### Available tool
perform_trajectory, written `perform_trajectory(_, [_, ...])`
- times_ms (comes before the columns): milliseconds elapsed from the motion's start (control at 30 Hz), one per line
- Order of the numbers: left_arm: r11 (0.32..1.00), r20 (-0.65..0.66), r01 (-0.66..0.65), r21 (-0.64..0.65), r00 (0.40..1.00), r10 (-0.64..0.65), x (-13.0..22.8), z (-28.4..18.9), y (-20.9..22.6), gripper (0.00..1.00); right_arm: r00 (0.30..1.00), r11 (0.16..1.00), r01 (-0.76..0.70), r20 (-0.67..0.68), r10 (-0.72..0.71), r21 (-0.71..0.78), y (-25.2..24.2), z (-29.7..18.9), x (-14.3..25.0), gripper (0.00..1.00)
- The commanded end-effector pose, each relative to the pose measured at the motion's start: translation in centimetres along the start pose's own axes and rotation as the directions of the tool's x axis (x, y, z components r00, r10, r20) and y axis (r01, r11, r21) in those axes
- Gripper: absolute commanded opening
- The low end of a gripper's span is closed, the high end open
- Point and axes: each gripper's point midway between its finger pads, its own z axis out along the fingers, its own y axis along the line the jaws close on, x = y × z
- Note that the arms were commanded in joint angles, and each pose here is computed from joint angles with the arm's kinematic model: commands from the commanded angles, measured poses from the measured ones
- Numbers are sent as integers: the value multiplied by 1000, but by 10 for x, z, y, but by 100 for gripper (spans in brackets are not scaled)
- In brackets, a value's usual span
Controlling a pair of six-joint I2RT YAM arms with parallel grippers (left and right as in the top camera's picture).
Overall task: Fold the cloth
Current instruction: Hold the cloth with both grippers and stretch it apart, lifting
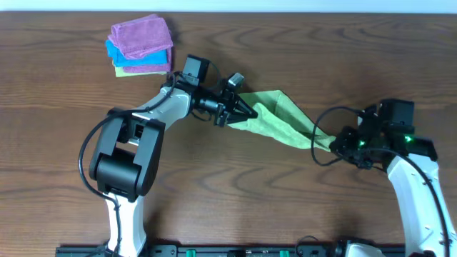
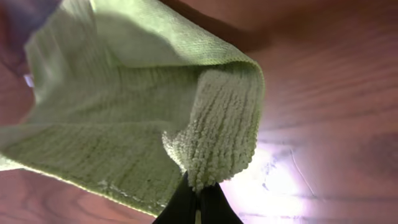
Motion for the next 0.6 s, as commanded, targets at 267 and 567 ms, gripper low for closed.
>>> perform_trajectory(267, [871,15,101,-481,994,-107,63,-45,91,6,994,996,70,-86,-64,63,-14,-4,23,8])
perform_trajectory(567, [688,44,36,-725,999,-6,63,-80,89,6,992,993,96,-84,-91,63,-14,-4,22,25])
